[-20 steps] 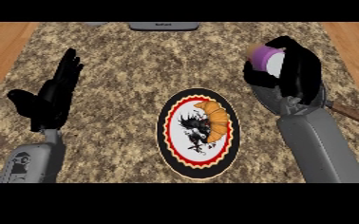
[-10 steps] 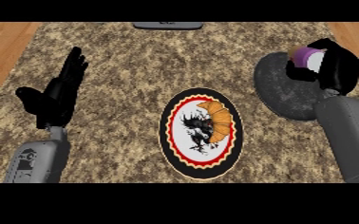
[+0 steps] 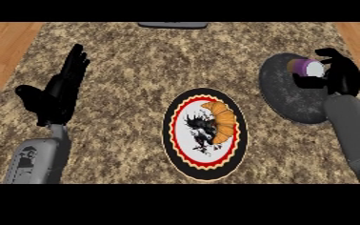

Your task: Pick the can from the plate and place it in the pan

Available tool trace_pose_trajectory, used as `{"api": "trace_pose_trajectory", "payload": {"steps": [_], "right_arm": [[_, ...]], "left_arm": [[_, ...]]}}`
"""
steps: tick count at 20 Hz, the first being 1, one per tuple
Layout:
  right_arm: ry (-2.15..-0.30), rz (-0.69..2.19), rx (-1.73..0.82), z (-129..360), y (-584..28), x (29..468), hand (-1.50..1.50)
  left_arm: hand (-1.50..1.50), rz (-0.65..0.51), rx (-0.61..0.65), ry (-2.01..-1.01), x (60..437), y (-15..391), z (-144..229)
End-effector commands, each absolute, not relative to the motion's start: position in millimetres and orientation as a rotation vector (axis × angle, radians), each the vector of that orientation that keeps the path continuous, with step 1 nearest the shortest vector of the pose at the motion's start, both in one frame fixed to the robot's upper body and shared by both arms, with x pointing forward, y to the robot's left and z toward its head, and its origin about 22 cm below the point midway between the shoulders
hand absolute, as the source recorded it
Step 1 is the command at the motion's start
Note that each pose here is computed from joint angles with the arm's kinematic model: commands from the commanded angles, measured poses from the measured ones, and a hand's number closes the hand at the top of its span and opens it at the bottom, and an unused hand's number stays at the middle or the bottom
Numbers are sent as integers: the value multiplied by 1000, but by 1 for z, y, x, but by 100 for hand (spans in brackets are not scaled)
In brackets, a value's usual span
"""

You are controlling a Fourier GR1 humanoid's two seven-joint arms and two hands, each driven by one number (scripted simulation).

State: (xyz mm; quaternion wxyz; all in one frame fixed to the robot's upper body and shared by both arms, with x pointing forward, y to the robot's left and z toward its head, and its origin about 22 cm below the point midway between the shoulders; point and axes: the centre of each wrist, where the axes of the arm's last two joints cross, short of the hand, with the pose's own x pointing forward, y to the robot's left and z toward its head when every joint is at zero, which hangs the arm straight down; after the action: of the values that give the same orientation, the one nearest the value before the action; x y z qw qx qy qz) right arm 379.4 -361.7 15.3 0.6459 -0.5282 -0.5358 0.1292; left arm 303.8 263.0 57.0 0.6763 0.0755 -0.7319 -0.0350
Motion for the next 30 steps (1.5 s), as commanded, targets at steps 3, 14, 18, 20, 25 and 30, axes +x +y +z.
{"api": "trace_pose_trajectory", "payload": {"steps": [3, 14, 18, 20, 25, 30], "right_arm": [[-1223, 234, -891, -5, -379, 367, -150], [-1531, -31, -913, -14, -374, 365, -150], [-1559, -70, -785, -25, -409, 332, -150], [-1600, -86, -654, -39, -401, 323, -150], [-1668, -44, -543, -42, -424, 281, -150], [-1700, 7, -539, -33, -438, 229, -150]], "left_arm": [[0, -64, 173, -1638, 303, 264, 45], [0, -50, 180, -1627, 305, 269, 57], [0, -41, 201, -1603, 300, 270, 51], [0, -16, 217, -1602, 297, 283, 53], [0, -13, 236, -1593, 285, 293, 46], [0, 6, 269, -1583, 284, 292, 43]]}}
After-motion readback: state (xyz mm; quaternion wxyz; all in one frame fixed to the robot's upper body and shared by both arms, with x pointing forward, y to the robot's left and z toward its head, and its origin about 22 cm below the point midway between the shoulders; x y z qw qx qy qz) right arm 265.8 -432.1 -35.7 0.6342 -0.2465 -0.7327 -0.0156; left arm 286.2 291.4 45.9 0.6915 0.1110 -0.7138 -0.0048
